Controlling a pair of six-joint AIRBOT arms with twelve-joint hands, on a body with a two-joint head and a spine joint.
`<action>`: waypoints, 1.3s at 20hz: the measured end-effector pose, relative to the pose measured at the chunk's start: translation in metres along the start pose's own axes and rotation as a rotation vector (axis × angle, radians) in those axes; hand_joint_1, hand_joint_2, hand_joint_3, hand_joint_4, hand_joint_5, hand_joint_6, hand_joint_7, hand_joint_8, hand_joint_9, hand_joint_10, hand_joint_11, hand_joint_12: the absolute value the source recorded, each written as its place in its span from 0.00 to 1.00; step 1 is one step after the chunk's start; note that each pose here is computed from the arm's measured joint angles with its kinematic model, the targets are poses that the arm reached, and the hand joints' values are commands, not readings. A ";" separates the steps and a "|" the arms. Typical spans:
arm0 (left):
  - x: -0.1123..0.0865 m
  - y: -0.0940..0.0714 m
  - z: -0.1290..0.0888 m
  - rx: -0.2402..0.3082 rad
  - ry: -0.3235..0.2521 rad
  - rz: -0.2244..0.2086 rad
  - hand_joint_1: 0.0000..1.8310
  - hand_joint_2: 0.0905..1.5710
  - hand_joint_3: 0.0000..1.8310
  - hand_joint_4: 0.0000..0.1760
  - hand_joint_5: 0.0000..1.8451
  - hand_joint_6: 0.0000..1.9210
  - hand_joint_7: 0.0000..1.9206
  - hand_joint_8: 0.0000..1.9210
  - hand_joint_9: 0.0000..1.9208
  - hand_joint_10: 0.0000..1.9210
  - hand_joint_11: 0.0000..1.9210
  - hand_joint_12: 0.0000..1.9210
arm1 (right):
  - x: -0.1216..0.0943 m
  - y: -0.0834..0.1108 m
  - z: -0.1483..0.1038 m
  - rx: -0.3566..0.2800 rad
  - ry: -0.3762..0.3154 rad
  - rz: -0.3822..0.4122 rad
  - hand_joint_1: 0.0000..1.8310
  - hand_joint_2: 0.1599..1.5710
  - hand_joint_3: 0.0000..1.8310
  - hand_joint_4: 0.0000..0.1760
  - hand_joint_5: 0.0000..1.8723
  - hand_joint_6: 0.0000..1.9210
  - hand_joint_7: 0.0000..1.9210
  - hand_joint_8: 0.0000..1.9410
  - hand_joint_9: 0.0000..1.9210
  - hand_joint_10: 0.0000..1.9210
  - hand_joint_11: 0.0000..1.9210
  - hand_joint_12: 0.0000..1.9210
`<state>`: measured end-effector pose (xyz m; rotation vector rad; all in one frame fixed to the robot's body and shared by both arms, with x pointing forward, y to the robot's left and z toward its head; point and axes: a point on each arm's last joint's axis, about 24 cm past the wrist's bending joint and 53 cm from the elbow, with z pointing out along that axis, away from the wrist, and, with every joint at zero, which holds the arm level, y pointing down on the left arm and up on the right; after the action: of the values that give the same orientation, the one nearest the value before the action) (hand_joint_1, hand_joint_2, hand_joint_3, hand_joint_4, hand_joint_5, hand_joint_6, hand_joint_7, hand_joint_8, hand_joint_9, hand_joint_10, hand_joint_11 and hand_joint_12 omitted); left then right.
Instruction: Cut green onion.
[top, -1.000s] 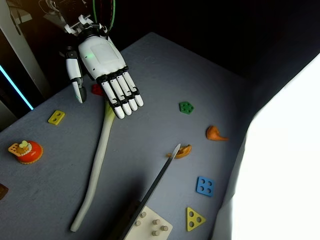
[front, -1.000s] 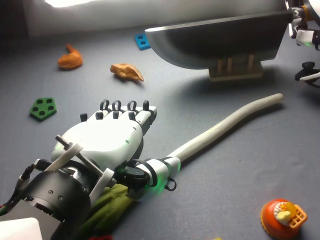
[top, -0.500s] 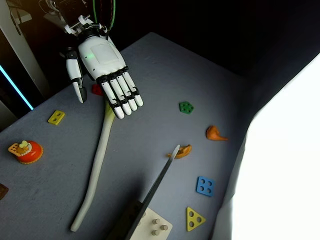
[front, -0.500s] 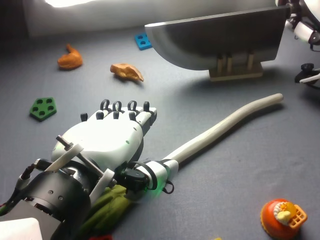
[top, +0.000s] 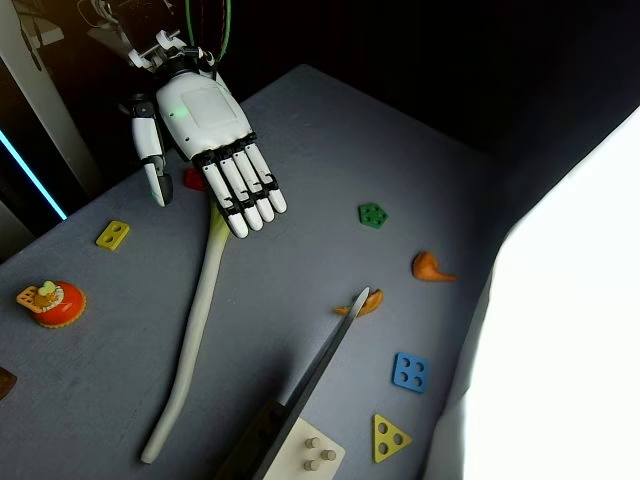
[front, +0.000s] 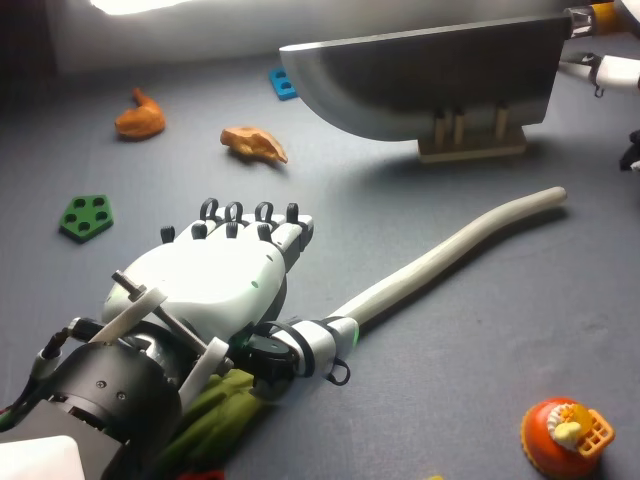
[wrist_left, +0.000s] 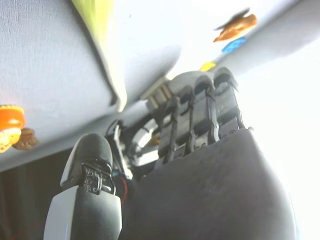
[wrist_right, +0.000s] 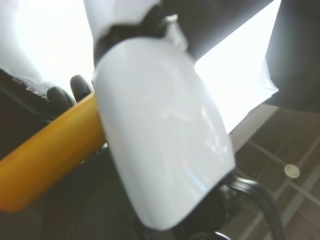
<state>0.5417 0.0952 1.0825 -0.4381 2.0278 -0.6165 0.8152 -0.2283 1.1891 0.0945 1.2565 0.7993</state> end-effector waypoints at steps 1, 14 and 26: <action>0.000 0.000 0.000 0.000 0.000 0.002 0.13 0.84 0.00 0.00 0.05 0.00 0.04 0.00 0.03 0.00 0.00 0.01 | 0.003 0.001 -0.001 -0.006 0.013 -0.007 0.43 0.53 0.00 0.32 0.01 0.00 0.02 0.00 0.01 0.05 0.00 0.25; 0.002 0.000 -0.001 0.000 0.005 0.007 0.10 0.85 0.00 0.00 0.05 0.00 0.04 0.00 0.03 0.00 0.00 0.00 | -0.028 0.044 -0.012 -0.125 0.093 -0.065 0.45 0.46 0.00 0.38 0.00 0.00 0.00 0.00 0.00 0.00 0.00 0.00; 0.001 -0.012 -0.006 0.007 0.009 -0.040 0.12 0.83 0.00 0.00 0.14 0.01 0.15 0.01 0.12 0.01 0.00 0.17 | -0.081 0.133 -0.090 -0.149 0.168 -0.032 0.07 0.71 0.00 0.00 0.48 0.30 0.44 0.41 0.30 0.68 0.15 0.92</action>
<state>0.5365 0.0868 1.0912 -0.4737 2.0288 -0.6514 0.6661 -0.2102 1.2874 -0.1152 1.3483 0.8851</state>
